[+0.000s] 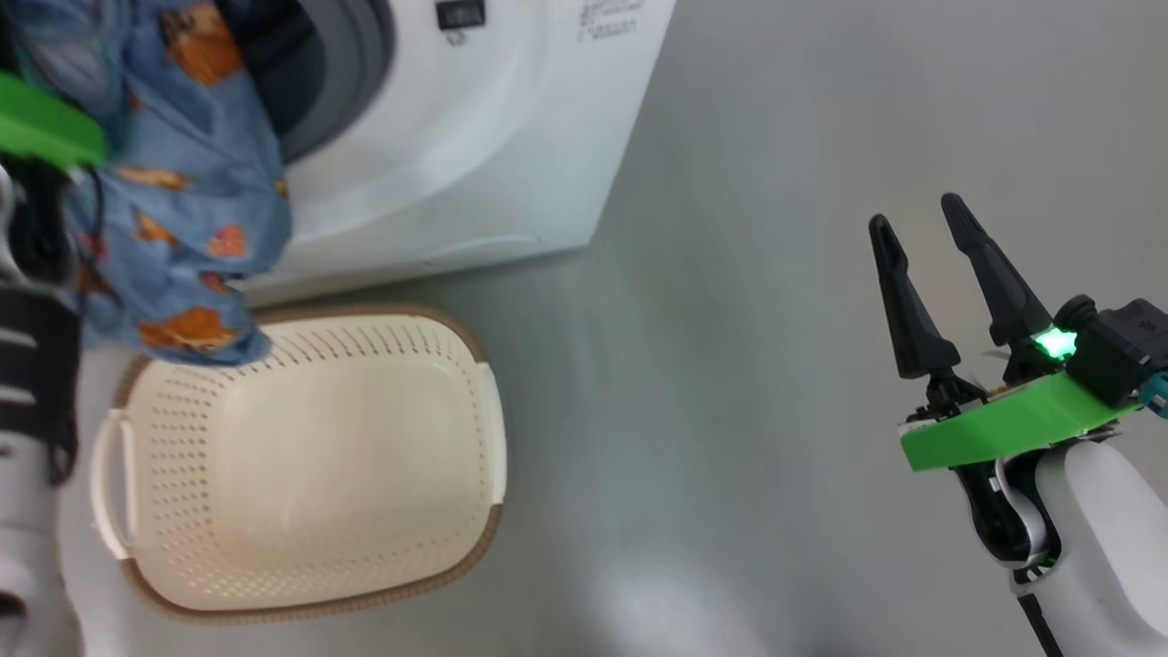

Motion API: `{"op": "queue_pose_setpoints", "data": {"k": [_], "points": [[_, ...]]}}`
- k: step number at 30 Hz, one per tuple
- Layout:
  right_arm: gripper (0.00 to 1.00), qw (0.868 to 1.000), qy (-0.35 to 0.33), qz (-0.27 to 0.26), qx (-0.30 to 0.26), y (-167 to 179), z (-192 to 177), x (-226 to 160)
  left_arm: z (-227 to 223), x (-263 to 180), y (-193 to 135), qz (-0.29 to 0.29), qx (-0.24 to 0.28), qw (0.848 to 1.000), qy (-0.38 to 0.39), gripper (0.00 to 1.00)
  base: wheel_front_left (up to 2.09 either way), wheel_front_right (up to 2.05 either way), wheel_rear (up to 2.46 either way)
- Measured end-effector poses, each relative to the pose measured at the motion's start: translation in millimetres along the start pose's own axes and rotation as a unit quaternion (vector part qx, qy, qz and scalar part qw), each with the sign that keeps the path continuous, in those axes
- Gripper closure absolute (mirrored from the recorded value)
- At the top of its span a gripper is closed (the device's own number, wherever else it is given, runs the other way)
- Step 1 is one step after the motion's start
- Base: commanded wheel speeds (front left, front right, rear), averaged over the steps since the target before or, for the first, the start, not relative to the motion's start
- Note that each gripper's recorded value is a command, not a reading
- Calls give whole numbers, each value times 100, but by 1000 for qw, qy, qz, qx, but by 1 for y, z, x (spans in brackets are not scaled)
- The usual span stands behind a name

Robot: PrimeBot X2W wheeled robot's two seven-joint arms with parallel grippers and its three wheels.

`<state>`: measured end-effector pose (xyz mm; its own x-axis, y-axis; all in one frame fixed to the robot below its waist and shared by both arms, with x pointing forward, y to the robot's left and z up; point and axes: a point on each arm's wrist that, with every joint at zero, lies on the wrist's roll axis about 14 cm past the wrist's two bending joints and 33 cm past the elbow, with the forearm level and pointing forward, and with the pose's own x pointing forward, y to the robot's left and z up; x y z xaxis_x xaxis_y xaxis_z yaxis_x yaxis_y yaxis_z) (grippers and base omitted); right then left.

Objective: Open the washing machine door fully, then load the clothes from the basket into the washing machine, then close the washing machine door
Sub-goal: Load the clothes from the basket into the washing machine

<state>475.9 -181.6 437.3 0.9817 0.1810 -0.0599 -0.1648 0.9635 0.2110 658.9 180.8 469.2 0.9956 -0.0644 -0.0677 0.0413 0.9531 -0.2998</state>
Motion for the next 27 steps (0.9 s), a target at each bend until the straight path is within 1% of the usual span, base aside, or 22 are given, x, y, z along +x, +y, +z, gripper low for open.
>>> {"op": "queue_pose_setpoints", "data": {"k": [2, 8, 11, 14, 15, 16, 17, 21, 27], "points": [[0, 1000, 4, -3, 2, -2, -5, 2, -2, 9, 0, 0, 1, 1000, -2, 100, 0, 0, 0], [0, 999, 37, -23, 0, -17, -36, 5, -19, 52, -6, -7, -11, 1000, -4, 100, 0, 0, 0], [0, 998, 52, -35, 0, -25, -48, 2, -11, 70, -18, -23, -25, 999, -37, 100, 0, 0, 0], [0, 997, 59, -44, 1, -30, -55, 3, 0, 80, -24, -31, -23, 996, -76, 100, 0, 0, 0], [0, 997, 58, -45, 1, -31, -55, 5, -1, 81, -24, -30, -22, 996, -80, 71, 0, 0, 0], [0, 997, 57, -46, 0, -32, -55, 5, -8, 82, -24, -26, -24, 996, -76, 9, 0, 0, 0], [0, 997, 57, -48, -1, -33, -54, 5, -18, 81, -24, -23, -26, 997, -65, 0, 0, 0, 0], [0, 997, 53, -52, -4, -35, -48, 2, -60, 67, -26, -12, -24, 1000, -5, 0, 0, 0, 0], [0, 999, 34, -36, -5, -23, -30, 2, -57, 44, -27, -9, -24, 1000, 13, 0, 0, 0, 0]]}}
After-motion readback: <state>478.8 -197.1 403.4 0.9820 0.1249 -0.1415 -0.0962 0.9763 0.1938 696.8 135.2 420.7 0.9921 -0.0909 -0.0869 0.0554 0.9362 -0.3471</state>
